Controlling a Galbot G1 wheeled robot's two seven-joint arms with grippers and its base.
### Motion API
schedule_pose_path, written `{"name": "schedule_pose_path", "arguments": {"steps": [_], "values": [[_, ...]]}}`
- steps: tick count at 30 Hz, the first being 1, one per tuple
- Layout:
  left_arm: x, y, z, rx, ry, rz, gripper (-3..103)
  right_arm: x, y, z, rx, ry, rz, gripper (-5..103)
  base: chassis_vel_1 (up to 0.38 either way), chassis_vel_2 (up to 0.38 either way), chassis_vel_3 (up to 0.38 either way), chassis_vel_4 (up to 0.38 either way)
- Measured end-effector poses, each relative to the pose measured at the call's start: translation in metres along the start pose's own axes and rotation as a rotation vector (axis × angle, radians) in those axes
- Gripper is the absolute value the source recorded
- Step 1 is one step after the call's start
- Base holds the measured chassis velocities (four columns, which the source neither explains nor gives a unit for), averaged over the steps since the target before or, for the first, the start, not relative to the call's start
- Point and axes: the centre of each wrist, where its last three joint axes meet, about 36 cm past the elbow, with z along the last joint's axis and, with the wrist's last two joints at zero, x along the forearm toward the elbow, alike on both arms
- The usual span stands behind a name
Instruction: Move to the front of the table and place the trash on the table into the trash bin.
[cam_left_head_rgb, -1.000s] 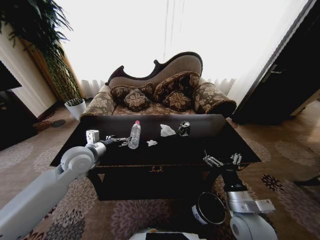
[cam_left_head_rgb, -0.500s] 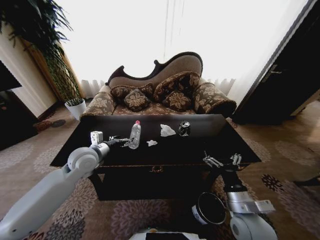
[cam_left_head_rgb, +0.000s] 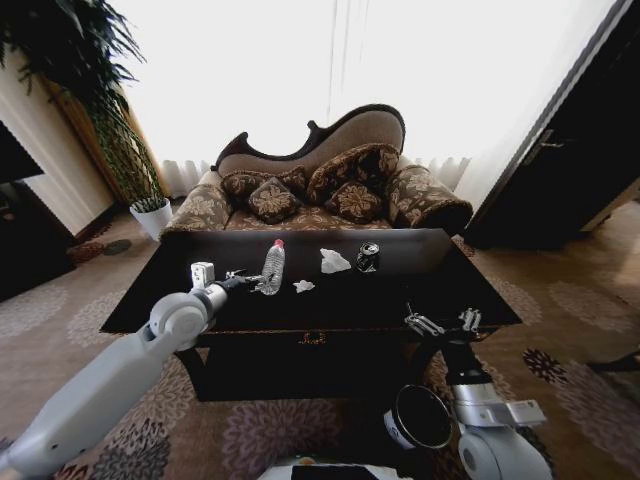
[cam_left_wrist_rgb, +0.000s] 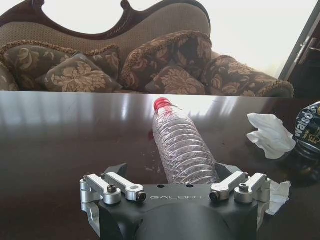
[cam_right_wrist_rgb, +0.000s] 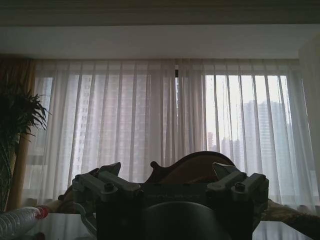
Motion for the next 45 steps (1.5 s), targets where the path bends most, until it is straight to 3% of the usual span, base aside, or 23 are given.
{"name": "schedule_pose_path", "arguments": {"steps": [10,13,15,18,19,21,22,26,30,32,34,36,37,39,40,41,42,45], "values": [[-0.013,0.001,-0.002,0.005,-0.016,0.001,98,0.001,-0.004,0.001,0.01,0.004,0.004,100,0.0,0.0,0.0,0.0],[-0.016,0.001,0.0,0.005,-0.01,-0.003,87,0.002,-0.004,0.001,0.012,0.004,0.005,100,0.0,0.0,0.0,0.0],[-0.016,0.001,0.0,0.006,-0.01,-0.003,87,0.002,-0.005,0.002,0.012,0.005,0.005,100,0.0,0.0,0.0,0.0],[-0.017,0.001,0.0,0.009,-0.013,-0.001,71,0.002,-0.005,0.003,0.011,0.007,0.004,100,0.0,0.0,0.0,0.0],[-0.017,0.001,0.0,0.009,-0.013,-0.001,71,0.002,-0.005,0.003,0.011,0.007,0.004,100,0.0,0.0,0.0,0.0],[-0.017,0.003,0.002,0.014,-0.019,-0.001,55,0.002,-0.007,0.005,0.011,0.011,0.003,100,0.0,0.0,0.0,0.0],[-0.016,0.004,0.003,0.015,-0.021,-0.003,52,0.002,-0.007,0.005,0.011,0.013,0.003,100,0.0,0.0,0.0,0.0],[-0.012,0.006,0.004,0.016,-0.027,-0.007,43,0.002,-0.006,0.007,0.007,0.015,0.001,100,0.0,0.0,0.0,0.0],[-0.002,0.009,0.003,0.005,-0.06,-0.019,43,0.002,-0.005,0.008,0.002,0.014,-0.001,100,0.0,0.0,0.0,0.0],[0.017,0.012,-0.002,-0.007,-0.135,-0.042,43,0.001,-0.003,0.008,-0.008,0.01,-0.002,100,0.0,0.0,0.0,0.0],[0.026,0.013,-0.003,-0.01,-0.167,-0.052,43,0.0,-0.003,0.007,-0.013,0.008,-0.002,100,0.0,0.0,0.0,0.0],[0.051,0.013,-0.001,-0.029,-0.257,-0.071,43,-0.001,-0.001,0.008,-0.026,0.0,-0.005,100,0.0,0.0,0.0,0.0],[0.051,0.013,-0.001,-0.029,-0.257,-0.071,43,-0.001,-0.001,0.008,-0.026,0.0,-0.005,100,0.0,0.0,0.0,0.0],[0.071,0.009,0.006,-0.06,-0.331,-0.05,43,-0.004,0.001,0.008,-0.051,-0.01,-0.009,100,0.0,0.0,0.0,0.0],[0.079,0.007,0.01,-0.077,-0.366,-0.032,43,-0.005,0.002,0.009,-0.075,-0.015,-0.01,100,0.0,0.0,0.0,0.0],[0.092,0.004,0.017,-0.106,-0.432,0.012,43,-0.008,0.005,0.009,-0.146,-0.03,-0.019,100,0.0,0.0,0.0,0.0],[0.092,0.004,0.017,-0.106,-0.432,0.012,43,-0.008,0.005,0.009,-0.146,-0.03,-0.019,100,0.0,0.0,0.0,0.0],[0.111,-0.001,0.029,-0.145,-0.579,0.142,43,-0.012,0.015,0.01,-0.292,-0.042,-0.051,100,0.0,0.0,0.0,0.0]]}}
